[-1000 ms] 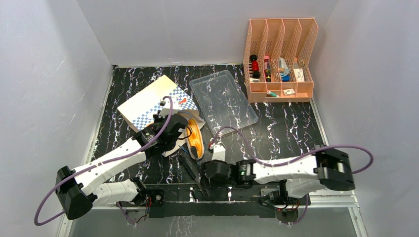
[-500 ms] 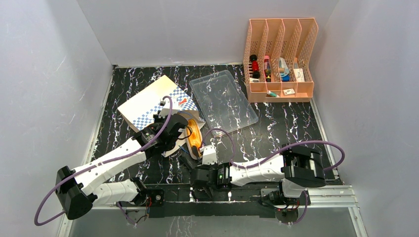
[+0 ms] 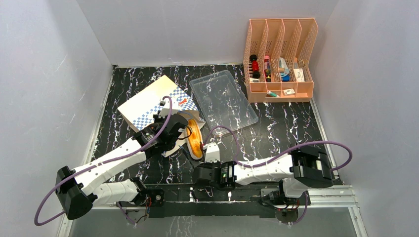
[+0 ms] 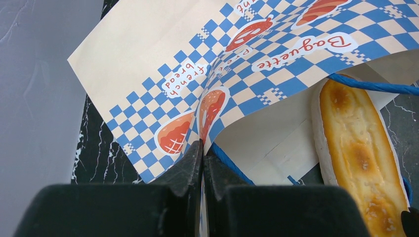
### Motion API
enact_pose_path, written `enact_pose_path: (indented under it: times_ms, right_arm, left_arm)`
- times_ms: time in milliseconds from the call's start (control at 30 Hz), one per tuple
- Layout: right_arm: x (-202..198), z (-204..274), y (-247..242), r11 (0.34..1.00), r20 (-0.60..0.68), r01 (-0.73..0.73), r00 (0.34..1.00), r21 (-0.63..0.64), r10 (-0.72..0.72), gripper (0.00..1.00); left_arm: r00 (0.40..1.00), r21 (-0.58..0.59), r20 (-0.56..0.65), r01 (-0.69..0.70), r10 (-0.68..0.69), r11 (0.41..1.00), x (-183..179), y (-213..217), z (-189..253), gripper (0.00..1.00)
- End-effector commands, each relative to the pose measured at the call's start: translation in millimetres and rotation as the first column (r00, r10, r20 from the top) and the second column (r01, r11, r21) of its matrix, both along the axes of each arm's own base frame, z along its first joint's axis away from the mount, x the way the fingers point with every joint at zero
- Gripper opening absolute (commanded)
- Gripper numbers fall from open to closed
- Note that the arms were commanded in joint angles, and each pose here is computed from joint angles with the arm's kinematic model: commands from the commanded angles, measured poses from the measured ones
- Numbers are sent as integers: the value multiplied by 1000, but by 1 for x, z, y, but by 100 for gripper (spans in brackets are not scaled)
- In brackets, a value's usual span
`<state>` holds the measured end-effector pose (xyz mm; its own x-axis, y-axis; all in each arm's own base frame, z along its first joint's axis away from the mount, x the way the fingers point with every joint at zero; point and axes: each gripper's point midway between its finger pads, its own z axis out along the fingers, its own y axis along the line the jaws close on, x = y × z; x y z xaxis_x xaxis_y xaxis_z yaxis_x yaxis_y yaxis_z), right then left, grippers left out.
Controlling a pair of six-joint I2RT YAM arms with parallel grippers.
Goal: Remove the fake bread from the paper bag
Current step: Adjust the clamp at the center of the board.
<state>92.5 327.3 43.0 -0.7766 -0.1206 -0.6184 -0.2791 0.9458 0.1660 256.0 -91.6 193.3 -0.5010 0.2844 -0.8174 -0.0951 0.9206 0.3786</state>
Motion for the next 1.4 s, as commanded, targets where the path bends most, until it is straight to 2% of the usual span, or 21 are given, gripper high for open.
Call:
enact_pose_path:
  times_ms: [0, 600, 900, 1000, 1167, 1233, 1367]
  right_arm:
    - [9, 26, 0, 996, 45, 48, 998, 73, -52, 3]
    - [18, 1, -18, 996, 35, 84, 996, -22, -83, 3]
    - [24, -10, -4, 997, 39, 60, 998, -44, -58, 6]
    - [26, -10, 1, 998, 42, 57, 998, -33, -56, 14]
    - [27, -3, 1, 998, 51, 67, 996, -1, -67, 44]
    - [26, 3, 0, 997, 59, 64, 996, 34, -66, 54]
    - [25, 17, -1, 994, 89, 51, 994, 99, -60, 59]
  left_arm:
    - [1000, -14, 10, -6, 6, 1000, -1, 1, 2, 0]
    - [1000, -12, 0, 7, -7, 1000, 4, -6, -4, 0]
    - [1000, -14, 6, 13, -13, 1000, 5, -8, -5, 0]
    - [1000, -15, 4, 13, -13, 1000, 5, -8, -7, 0]
    - [1000, -14, 3, 13, -13, 1000, 4, -7, -8, 0]
    - [1000, -15, 3, 13, -13, 1000, 3, -6, -8, 0]
    - [1000, -15, -3, 12, -12, 1000, 2, -6, -12, 0]
